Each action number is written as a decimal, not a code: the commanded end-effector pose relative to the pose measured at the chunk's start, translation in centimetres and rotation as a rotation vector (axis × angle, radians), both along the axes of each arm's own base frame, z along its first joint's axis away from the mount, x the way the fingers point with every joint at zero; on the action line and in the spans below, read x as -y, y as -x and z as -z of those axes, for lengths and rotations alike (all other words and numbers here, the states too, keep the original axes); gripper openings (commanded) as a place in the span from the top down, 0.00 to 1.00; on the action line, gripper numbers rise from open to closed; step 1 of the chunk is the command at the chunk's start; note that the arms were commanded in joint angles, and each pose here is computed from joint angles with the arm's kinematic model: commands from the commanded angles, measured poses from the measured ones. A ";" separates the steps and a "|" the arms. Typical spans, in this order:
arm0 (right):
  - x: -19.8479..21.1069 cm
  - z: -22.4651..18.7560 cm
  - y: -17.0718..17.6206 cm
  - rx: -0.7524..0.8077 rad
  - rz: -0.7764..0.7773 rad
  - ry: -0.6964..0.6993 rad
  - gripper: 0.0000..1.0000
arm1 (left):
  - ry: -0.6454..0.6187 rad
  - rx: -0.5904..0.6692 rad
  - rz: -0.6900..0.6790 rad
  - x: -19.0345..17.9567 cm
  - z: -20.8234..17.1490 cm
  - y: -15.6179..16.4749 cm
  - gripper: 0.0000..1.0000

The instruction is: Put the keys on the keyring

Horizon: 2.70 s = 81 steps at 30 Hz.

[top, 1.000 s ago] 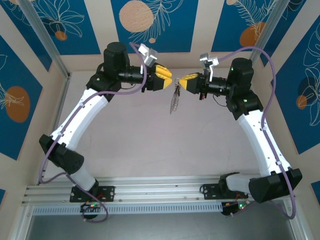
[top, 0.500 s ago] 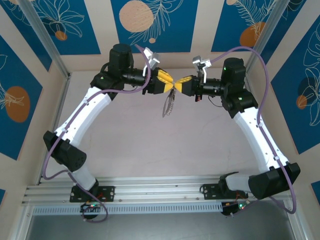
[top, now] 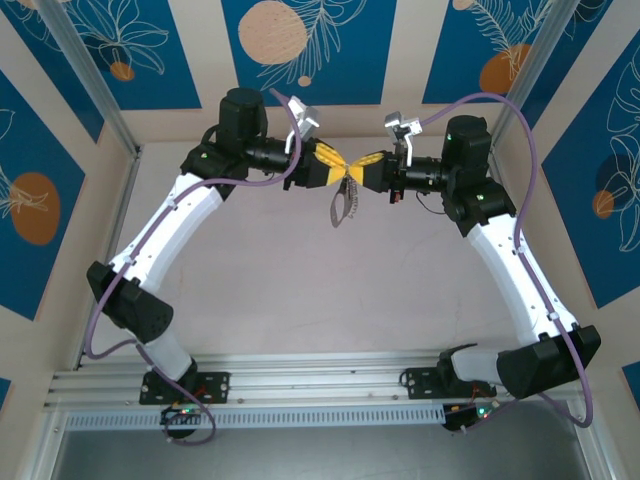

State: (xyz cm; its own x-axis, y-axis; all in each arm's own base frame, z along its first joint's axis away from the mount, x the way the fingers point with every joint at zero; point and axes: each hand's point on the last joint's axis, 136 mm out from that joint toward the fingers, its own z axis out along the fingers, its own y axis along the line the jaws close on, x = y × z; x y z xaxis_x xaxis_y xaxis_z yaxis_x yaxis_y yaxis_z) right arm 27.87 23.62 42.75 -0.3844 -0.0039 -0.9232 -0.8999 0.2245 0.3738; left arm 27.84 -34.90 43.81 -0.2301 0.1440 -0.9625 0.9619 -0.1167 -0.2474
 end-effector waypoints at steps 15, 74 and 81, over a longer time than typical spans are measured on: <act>2.8 -2.4 -1.1 0.018 0.127 -0.080 0.62 | 0.076 0.058 -0.044 0.8 -2.2 -0.4 1.00; -3.4 2.0 -1.1 0.050 0.163 -0.024 1.00 | 0.316 -0.030 -0.187 1.2 -5.2 -0.1 1.00; -2.7 2.6 -1.3 0.025 0.185 -0.012 0.91 | 0.348 -0.076 -0.220 1.6 -4.8 -0.7 1.00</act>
